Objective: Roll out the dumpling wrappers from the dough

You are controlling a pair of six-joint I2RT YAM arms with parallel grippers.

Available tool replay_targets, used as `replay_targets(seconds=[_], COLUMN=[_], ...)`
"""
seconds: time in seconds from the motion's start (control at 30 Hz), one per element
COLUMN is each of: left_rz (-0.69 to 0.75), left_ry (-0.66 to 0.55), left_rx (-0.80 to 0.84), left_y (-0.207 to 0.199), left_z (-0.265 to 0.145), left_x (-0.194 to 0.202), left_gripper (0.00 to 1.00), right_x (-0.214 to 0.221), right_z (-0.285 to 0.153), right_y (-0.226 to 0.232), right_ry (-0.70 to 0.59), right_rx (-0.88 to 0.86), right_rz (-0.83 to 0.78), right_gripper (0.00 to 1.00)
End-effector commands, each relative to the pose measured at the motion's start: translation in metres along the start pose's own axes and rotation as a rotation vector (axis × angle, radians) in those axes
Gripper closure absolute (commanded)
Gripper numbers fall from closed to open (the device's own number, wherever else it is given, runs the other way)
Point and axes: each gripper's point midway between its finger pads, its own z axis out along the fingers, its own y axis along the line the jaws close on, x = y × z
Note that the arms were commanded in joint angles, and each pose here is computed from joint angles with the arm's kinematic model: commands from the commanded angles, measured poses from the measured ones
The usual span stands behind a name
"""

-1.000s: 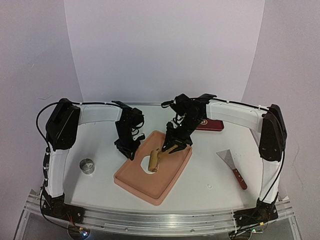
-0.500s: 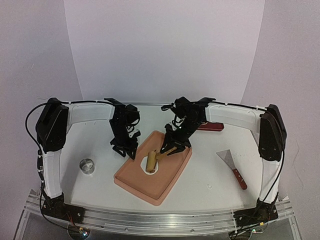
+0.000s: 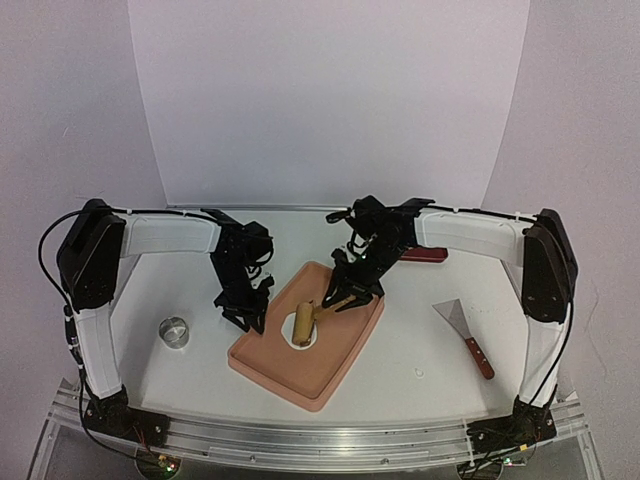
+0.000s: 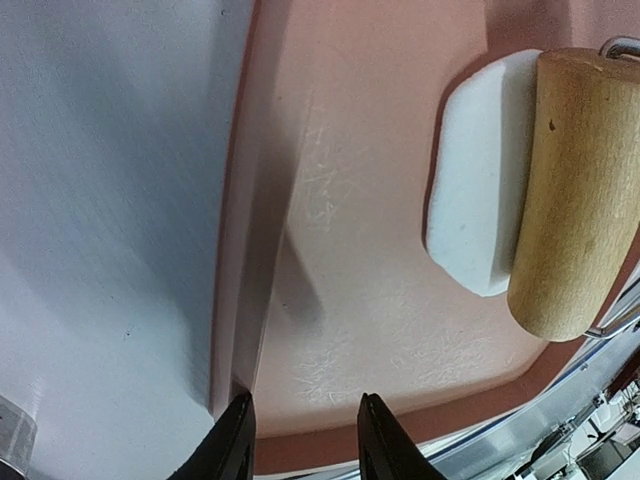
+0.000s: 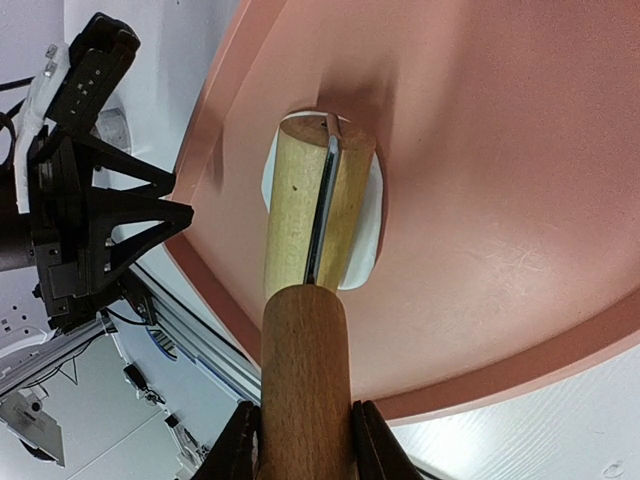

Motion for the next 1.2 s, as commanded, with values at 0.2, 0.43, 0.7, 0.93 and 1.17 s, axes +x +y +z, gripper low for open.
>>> replay_targets(seconds=[0.2, 0.43, 0.7, 0.93, 1.17], left_rz=[-0.007, -0.007, 0.004, 0.004, -0.004], left_ry=[-0.098, -0.074, -0.054, -0.045, -0.027], left_rx=[-0.092, -0.128, -0.128, -0.153, -0.182], left_y=[0.012, 0.021, 0.025, 0.030, 0.039], left_z=[-0.022, -0.009, 0.015, 0.020, 0.026], left_x=[-0.005, -0.001, -0.009, -0.008, -0.004], left_gripper=[0.53, 0.59, 0.74, 0.88, 0.94], right_x=[0.033, 0.032, 0.037, 0.051, 0.071], right_z=[0.008, 0.010, 0.014, 0.020, 0.020], right_y=[-0.047, -0.047, -0.052, -0.084, -0.110], right_ry=[0.090, 0.094, 0.116, 0.175, 0.223], right_rx=[0.165, 0.165, 0.168, 0.193, 0.227], right_rz=[0.079, 0.082, 0.086, 0.127, 0.164], right_gripper=[1.00, 1.00, 1.00, 1.00, 1.00])
